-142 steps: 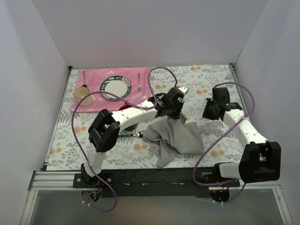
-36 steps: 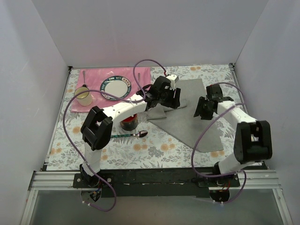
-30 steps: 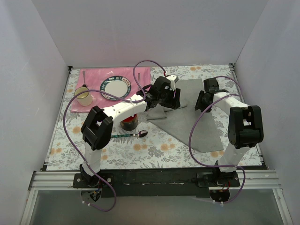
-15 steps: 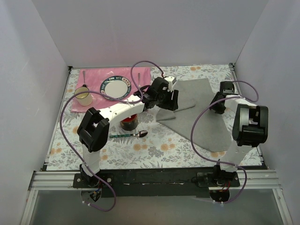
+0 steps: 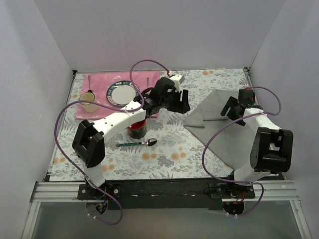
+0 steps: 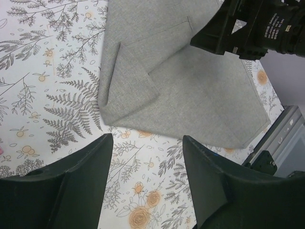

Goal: Fold the napkin, place the utensils inside, and roll it up
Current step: Flatten the napkin out

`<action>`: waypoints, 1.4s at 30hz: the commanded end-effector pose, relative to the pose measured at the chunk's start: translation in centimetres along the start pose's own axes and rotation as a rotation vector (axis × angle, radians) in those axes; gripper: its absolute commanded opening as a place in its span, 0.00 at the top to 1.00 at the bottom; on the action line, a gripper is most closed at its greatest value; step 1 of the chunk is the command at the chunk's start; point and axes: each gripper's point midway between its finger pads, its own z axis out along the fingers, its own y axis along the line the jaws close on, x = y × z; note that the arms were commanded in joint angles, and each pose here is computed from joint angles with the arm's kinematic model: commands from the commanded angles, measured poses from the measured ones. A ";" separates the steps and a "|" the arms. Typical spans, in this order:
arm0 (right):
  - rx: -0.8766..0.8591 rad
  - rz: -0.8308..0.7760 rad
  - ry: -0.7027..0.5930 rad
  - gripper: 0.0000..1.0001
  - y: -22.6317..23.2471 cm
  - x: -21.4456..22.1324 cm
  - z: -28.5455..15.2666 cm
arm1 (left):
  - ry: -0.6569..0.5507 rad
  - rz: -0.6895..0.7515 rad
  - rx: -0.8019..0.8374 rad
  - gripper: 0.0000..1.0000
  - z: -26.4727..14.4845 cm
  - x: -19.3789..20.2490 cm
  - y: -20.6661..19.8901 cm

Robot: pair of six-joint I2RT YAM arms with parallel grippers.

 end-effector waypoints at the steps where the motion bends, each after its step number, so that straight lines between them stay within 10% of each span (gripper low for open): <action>1: -0.206 -0.001 -0.045 0.11 4.6 -1.9 -1.7 | -0.062 -0.009 0.055 0.40 -3.5 -1.9 -1.8; 10: -0.225 -0.133 -0.023 0.08 5.3 -2.8 1.4 | -0.091 -0.032 0.085 0.39 -7.0 -1.6 -2.6; 16: -0.205 -0.186 -0.023 0.25 5.2 -3.3 2.9 | -0.090 -0.039 0.096 0.39 -7.9 -1.1 -2.7; 25: -0.256 -0.281 -0.070 0.99 9.1 -5.0 3.3 | -0.087 -0.041 0.102 0.39 -7.9 -0.8 -2.6; 37: -0.636 -0.387 -0.370 0.97 29.1 -14.6 1.5 | -0.159 -0.140 0.063 0.39 -10.3 -1.3 -2.1; 39: -0.717 -0.346 -0.351 0.87 31.1 -14.5 2.2 | -0.169 -0.162 0.071 0.38 -10.9 -1.2 -2.3; 42: -0.772 -0.329 -0.279 0.47 33.4 -15.6 1.7 | -0.169 -0.168 0.068 0.35 -11.6 -1.2 -2.3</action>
